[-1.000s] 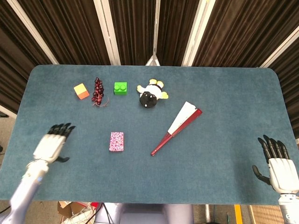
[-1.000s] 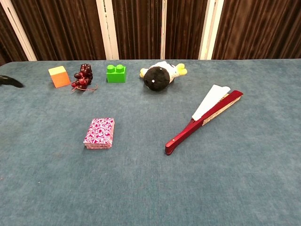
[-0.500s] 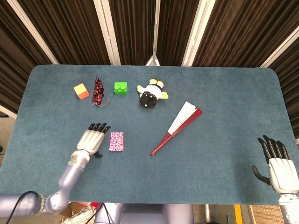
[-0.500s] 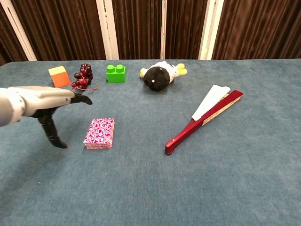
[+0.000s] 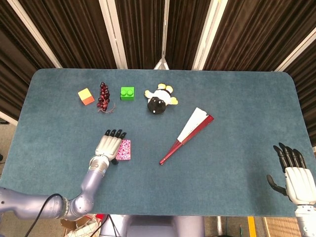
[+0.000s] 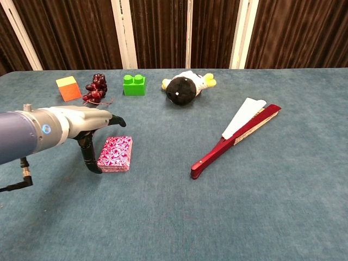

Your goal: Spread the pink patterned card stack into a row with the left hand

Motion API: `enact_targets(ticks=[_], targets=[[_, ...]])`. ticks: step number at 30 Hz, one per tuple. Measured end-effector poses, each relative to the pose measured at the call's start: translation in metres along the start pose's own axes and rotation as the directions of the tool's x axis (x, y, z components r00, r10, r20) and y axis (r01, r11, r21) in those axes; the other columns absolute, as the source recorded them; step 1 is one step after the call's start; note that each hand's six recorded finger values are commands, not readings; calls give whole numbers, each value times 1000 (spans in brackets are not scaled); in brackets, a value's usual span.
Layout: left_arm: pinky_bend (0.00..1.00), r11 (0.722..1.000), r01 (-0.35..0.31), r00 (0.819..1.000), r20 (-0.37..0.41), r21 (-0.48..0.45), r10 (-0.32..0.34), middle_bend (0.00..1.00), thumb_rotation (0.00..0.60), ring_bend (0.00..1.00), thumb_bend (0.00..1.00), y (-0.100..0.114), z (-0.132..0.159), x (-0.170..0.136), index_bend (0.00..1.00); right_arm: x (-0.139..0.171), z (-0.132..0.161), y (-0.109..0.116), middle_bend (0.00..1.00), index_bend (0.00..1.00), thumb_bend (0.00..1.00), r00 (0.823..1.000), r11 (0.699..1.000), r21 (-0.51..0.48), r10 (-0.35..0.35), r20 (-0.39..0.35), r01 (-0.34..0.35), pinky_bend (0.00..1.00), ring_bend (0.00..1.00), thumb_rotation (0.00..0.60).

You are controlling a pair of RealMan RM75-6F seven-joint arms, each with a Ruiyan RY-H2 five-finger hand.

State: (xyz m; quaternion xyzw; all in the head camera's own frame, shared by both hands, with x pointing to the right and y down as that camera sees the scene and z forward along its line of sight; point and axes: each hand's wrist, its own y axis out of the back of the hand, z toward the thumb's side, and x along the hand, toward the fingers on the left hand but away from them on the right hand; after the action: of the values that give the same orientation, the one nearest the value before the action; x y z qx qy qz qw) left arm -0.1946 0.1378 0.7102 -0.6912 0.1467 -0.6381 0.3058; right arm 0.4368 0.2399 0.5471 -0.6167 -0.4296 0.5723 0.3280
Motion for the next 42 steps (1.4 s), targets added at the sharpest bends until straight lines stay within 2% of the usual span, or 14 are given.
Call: enact_targets(ticks=[5, 8, 10, 13, 17, 33, 38, 42], targets=[[0, 1000, 11, 1000, -11, 5, -11, 0, 600, 0, 164, -3, 3, 6, 78, 0, 0, 0, 0, 0, 367, 1000, 1000, -2, 0, -2, 0, 51, 0, 600], [0, 1000, 16, 1000, -10, 4, -16, 0, 600, 0, 205, -5, 6, 8, 121, 0, 0, 0, 0, 0, 367, 1000, 1000, -3, 0, -1, 0, 51, 0, 600], [0, 1000, 19, 1000, -8, 7, -19, 0, 600, 0, 259, -7, 8, 9, 205, 0, 0, 0, 0, 0, 366, 1000, 1000, -3, 0, -1, 0, 51, 0, 600], [0, 1000, 19, 1000, -5, 2, -19, 0, 600, 0, 359, -9, 11, 9, 398, 0, 0, 0, 0, 0, 366, 1000, 1000, -1, -3, -2, 3, 51, 0, 600], [0, 1000, -3, 1000, 1, -12, 3, 0, 600, 0, 399, -6, 14, 10, 517, 0, 0, 0, 0, 0, 367, 1000, 1000, -1, -2, -1, 2, 51, 0, 600], [0, 994, -78, 997, 24, -75, 80, 0, 600, 0, 420, 14, 5, 0, 555, 0, 0, 1, 0, 0, 366, 1000, 1000, 0, -4, 0, 4, 51, 0, 600], [0, 994, -93, 995, 15, -57, 94, 0, 600, 0, 420, 18, -14, -10, 553, 1, 0, 1, 0, 0, 367, 1000, 1000, 2, -4, 0, 4, 51, 0, 600], [0, 995, -87, 996, -4, -41, 86, 0, 600, 0, 420, 12, -37, -19, 546, 0, 0, 1, 0, 0, 366, 1000, 1000, 6, -5, -1, 5, 51, 0, 600]])
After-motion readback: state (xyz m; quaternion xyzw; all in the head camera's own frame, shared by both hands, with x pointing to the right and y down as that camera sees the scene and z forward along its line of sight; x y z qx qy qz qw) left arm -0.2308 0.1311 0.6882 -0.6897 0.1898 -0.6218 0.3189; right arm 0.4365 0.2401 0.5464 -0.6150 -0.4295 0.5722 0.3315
